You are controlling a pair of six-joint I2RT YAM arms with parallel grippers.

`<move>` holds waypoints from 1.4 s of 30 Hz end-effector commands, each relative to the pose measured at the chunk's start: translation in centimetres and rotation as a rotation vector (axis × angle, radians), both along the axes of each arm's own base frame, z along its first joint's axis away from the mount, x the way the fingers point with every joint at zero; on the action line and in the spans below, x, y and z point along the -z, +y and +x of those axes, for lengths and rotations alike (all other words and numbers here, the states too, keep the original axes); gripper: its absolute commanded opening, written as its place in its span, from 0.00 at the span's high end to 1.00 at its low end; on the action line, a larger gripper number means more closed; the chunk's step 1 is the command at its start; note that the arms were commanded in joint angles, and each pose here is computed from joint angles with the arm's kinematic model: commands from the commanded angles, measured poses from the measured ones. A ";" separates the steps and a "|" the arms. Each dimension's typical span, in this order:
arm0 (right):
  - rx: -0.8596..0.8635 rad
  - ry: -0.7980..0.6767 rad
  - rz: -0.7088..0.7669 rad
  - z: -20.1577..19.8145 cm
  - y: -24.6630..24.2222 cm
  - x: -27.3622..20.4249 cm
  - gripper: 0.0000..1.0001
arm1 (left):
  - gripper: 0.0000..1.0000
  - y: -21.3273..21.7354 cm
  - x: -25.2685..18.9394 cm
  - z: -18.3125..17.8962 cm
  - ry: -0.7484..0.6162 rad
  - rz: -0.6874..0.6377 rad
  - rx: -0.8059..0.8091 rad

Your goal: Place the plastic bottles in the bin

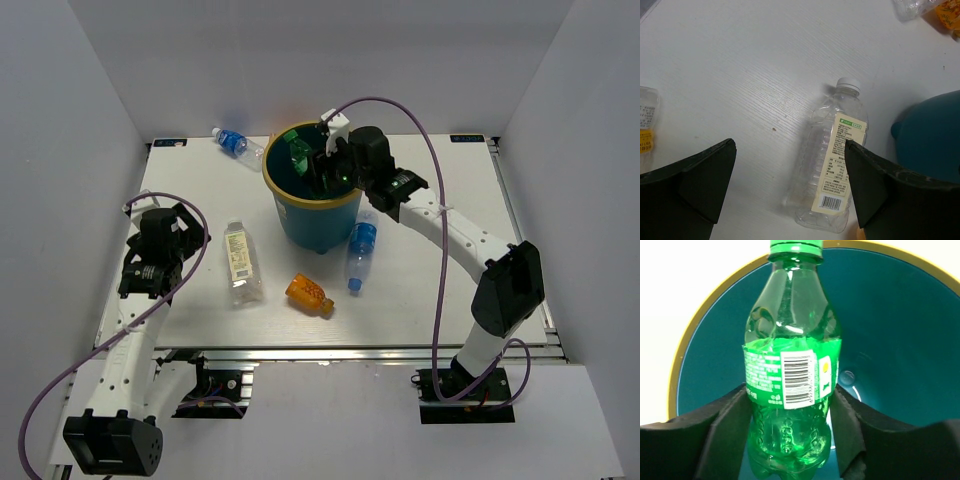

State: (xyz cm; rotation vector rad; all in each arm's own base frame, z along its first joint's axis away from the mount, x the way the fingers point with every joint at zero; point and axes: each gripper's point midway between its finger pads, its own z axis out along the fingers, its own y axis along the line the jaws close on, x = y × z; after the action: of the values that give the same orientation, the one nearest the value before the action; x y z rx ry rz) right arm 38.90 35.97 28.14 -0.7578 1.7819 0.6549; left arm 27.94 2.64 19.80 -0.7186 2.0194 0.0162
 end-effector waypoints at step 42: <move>0.519 -0.224 0.272 -10.0 -20.8 -5.8 0.11 | 0.02 -10.2 11.1 0.6 0.335 -0.111 0.222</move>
State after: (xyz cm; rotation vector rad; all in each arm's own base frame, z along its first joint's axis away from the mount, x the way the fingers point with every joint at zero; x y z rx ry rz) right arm 28.98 16.17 31.62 -0.2487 1.6312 0.4174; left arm 28.26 -9.02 7.92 -0.5516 2.4549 -0.2470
